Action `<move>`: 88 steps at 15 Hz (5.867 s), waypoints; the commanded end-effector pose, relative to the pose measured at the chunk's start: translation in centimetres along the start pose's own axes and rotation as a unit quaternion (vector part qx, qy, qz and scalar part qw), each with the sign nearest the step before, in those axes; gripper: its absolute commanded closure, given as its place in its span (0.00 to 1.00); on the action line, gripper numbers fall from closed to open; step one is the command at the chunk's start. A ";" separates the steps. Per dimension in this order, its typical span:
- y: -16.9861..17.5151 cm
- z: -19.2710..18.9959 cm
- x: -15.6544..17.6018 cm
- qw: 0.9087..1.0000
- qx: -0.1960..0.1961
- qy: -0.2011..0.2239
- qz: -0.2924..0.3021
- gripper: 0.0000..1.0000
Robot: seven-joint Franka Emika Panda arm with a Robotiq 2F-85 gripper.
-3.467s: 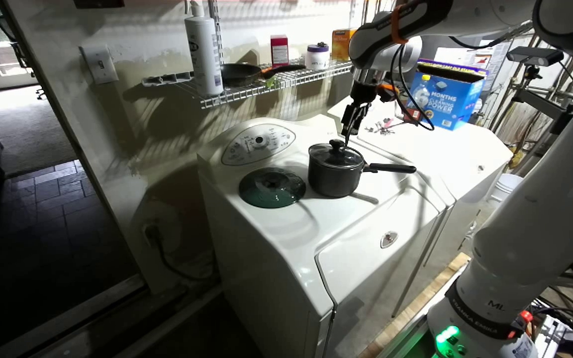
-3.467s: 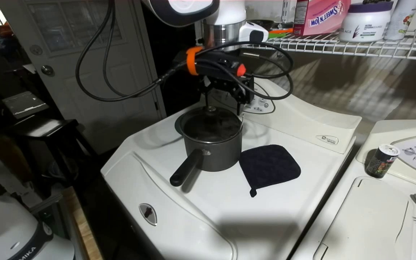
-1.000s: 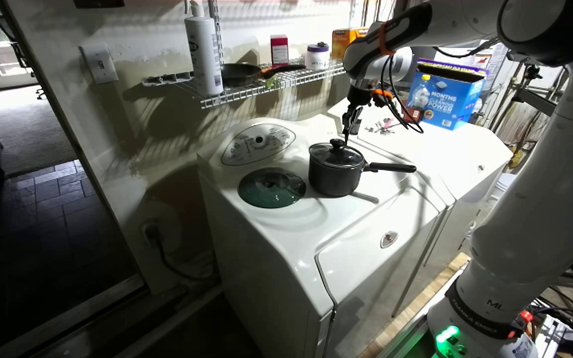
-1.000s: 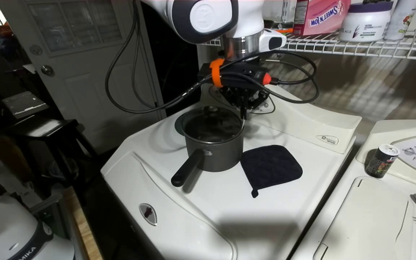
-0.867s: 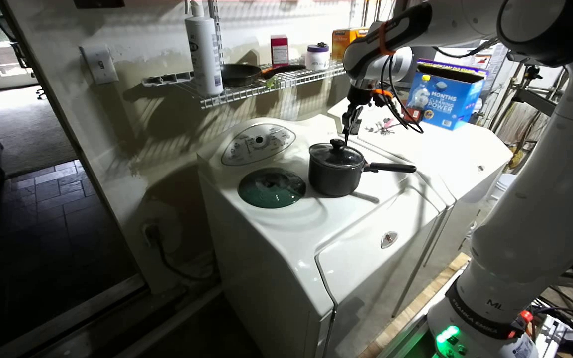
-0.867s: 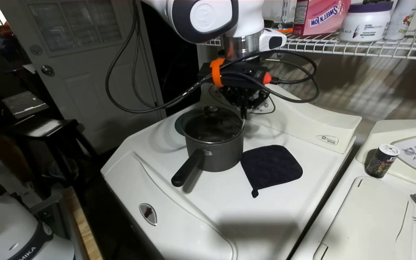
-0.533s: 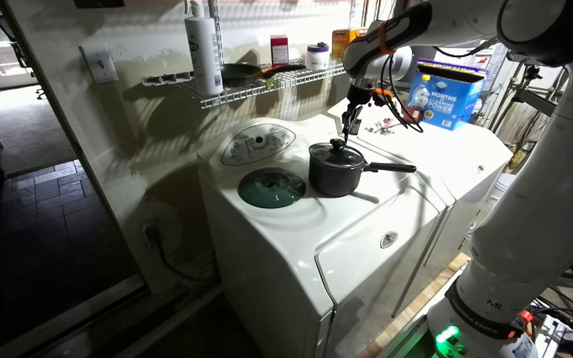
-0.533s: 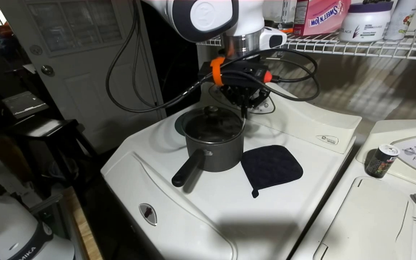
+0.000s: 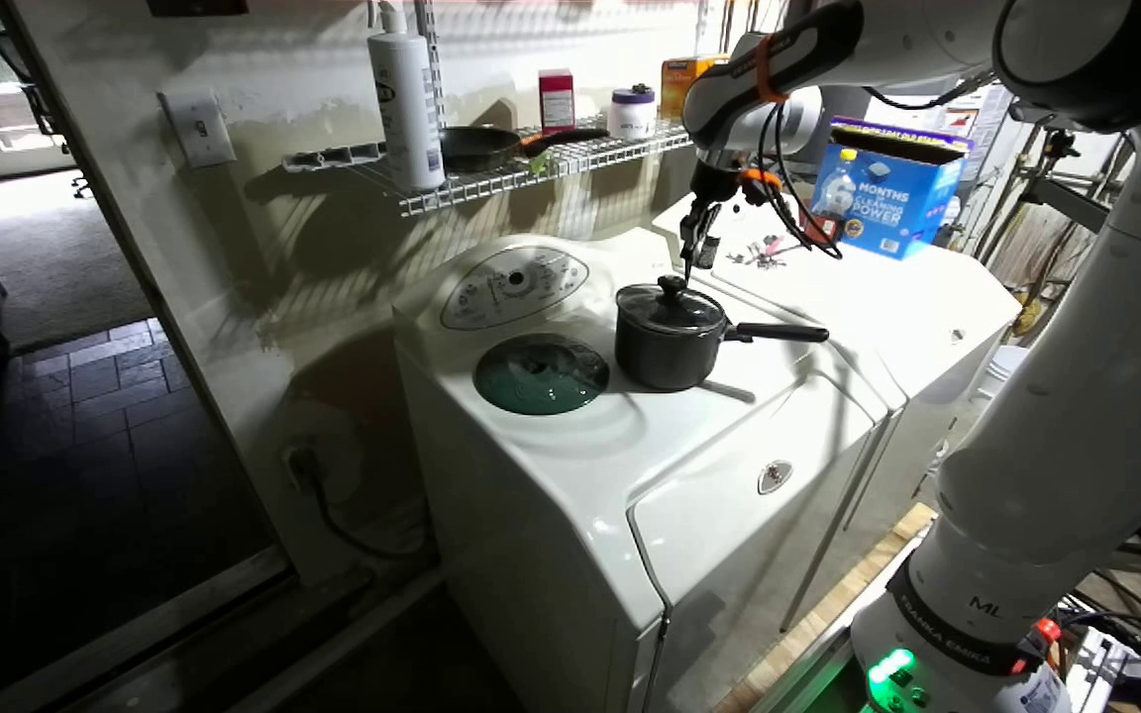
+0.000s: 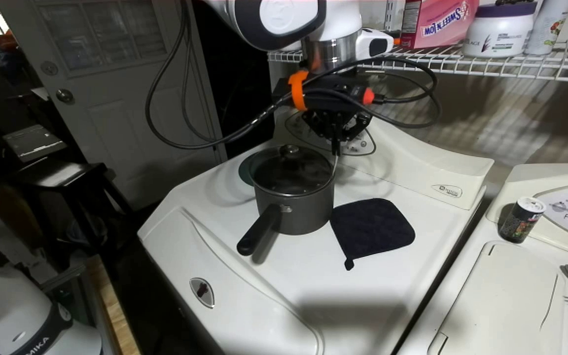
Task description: Remove the spoon from the pot, put it on the pot holder, remove the lid from the pot and put it in the pot holder
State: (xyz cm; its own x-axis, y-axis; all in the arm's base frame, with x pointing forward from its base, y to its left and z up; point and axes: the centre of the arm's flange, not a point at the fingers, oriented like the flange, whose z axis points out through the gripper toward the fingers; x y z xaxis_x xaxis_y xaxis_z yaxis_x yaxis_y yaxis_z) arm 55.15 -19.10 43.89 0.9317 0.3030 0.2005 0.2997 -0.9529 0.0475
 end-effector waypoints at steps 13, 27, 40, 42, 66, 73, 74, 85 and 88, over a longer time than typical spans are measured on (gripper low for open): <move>0.2 -3.8 0.5 0.999 -0.025 0.019 -0.016 0.99; 0.2 -6.2 0.7 0.998 -0.039 0.035 -0.022 0.99; 0.3 -7.6 0.9 0.997 -0.055 0.040 -0.024 0.99; 0.3 -7.9 0.9 0.997 -0.056 0.042 -0.024 0.99; 4.7 -11.8 -0.4 0.992 -0.050 0.098 0.062 0.99; 9.4 -9.0 -3.0 0.977 0.004 0.118 0.178 0.99; 9.9 -8.4 -3.4 0.974 0.016 0.122 0.192 0.99; 13.3 -2.8 -4.6 0.947 0.058 0.124 0.290 0.99; 14.0 -1.6 -4.3 0.942 0.067 0.127 0.303 0.99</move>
State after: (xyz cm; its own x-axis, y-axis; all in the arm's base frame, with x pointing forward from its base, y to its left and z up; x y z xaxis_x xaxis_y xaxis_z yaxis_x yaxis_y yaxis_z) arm 53.23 -32.75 45.78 0.8831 -0.2818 0.3751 -0.2057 -0.9511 -0.2302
